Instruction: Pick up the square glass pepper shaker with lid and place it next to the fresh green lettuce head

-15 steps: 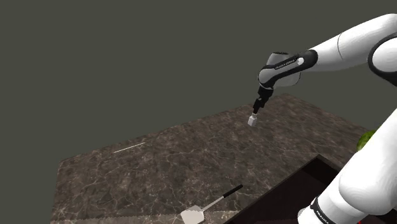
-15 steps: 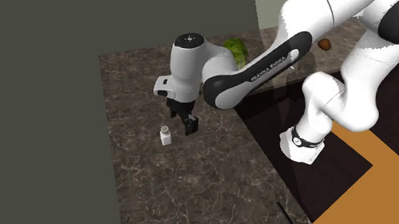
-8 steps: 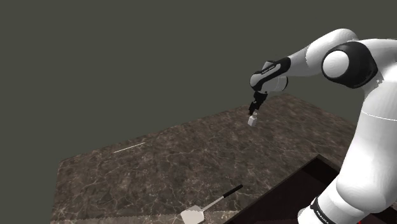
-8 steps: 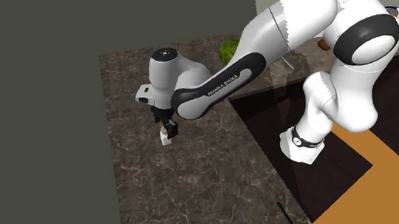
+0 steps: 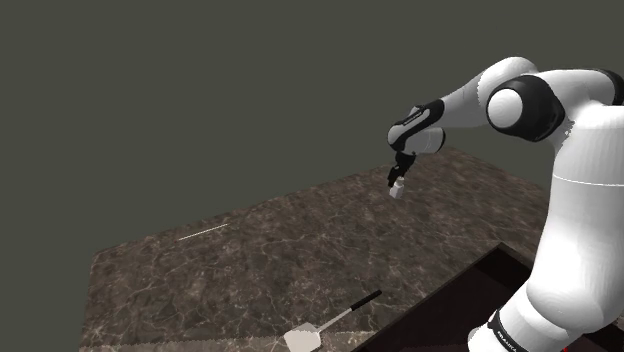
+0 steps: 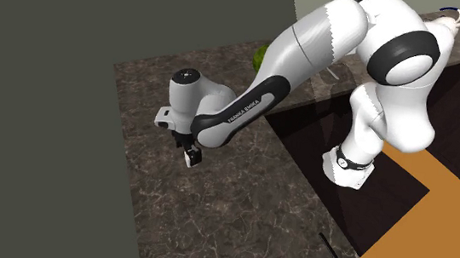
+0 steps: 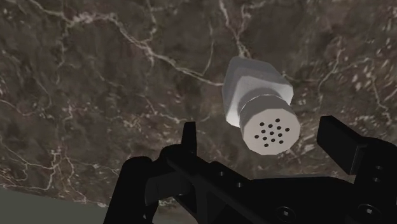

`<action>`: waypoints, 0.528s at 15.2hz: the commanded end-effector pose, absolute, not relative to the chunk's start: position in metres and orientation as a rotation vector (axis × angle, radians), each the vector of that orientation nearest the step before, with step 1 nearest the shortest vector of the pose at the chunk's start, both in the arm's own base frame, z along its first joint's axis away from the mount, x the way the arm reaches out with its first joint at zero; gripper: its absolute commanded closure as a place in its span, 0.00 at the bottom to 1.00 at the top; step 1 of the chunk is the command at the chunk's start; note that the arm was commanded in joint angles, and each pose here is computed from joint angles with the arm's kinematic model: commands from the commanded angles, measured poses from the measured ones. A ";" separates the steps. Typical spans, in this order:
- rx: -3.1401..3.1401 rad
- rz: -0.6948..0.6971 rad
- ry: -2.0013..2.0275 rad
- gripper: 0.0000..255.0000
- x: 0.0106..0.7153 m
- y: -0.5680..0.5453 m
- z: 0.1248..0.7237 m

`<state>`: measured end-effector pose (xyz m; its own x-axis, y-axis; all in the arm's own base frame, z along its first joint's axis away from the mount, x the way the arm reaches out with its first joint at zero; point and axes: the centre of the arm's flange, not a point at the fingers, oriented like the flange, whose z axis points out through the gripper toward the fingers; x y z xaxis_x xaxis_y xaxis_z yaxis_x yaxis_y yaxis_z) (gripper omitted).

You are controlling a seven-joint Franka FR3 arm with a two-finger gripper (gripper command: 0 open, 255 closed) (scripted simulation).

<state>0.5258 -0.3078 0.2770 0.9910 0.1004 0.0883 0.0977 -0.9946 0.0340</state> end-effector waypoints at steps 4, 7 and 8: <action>3.105 0.141 0.154 0.00 0.526 -0.308 0.272; 3.105 0.141 0.154 0.00 0.526 -0.308 0.272; 3.105 0.141 0.154 1.00 0.526 -0.308 0.272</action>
<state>0.5258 -0.3084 0.2719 0.9910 0.1004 0.0888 0.0977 -0.9946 0.0343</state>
